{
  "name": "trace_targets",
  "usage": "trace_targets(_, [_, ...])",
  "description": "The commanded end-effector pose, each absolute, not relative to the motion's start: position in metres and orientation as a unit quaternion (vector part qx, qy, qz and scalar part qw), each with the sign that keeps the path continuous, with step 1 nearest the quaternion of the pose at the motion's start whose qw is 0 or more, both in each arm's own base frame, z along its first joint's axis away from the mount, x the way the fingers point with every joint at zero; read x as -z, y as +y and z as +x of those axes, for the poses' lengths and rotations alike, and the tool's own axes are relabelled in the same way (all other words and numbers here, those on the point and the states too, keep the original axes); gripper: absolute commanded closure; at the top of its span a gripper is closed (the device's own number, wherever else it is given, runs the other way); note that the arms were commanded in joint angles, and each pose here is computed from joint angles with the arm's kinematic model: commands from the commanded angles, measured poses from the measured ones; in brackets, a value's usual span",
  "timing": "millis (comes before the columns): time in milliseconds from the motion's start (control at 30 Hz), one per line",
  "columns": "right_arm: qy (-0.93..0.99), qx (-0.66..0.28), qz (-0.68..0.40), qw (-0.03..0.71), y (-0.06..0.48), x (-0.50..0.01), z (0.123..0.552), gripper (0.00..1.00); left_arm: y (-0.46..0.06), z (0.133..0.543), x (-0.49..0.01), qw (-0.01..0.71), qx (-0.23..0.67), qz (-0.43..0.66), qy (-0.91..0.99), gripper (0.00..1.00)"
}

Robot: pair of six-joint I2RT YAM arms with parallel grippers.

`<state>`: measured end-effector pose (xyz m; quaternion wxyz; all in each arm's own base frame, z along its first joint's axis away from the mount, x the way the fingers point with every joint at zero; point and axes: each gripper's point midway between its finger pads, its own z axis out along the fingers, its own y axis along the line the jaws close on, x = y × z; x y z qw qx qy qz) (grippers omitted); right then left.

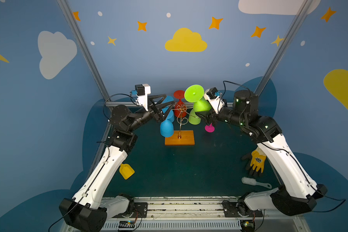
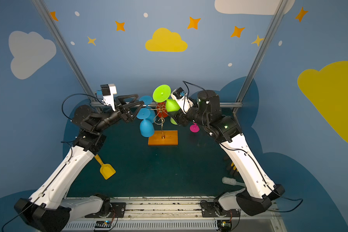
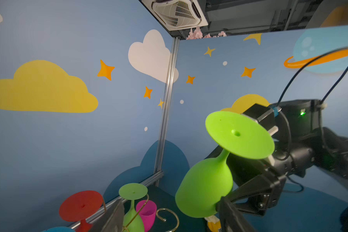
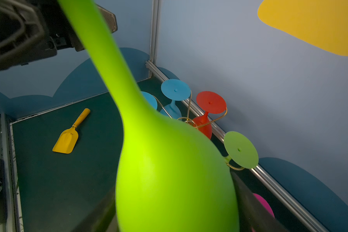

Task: Take the wine glass off the wine glass rack
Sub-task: Pick up the wine glass from the wine glass rack.

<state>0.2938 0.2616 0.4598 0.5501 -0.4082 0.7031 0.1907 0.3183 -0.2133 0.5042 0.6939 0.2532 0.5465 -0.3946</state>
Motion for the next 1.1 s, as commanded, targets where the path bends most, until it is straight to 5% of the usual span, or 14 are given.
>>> trace_targets(0, [0.739, -0.187, -0.389, 0.518, 0.253, -0.451, 0.289, 0.51, -0.208, 0.320, -0.522, 0.787, 0.240, 0.316, 0.472, 0.28])
trace_targets(333, [0.760, -0.197, -0.387, 0.484, 0.258, -0.444, 0.288, 0.53, -0.234, 0.315, -0.521, 0.818, 0.140, 0.418, 0.369, 0.37])
trace_targets(800, [0.767, -0.213, -0.410, 0.445, 0.286, -0.429, 0.286, 0.55, -0.258, 0.308, -0.520, 0.816, 0.114, 0.461, 0.330, 0.43])
trace_targets(1067, [0.770, -0.213, -0.420, 0.431, 0.294, -0.422, 0.283, 0.55, -0.261, 0.307, -0.522, 0.815, 0.108, 0.466, 0.327, 0.56])
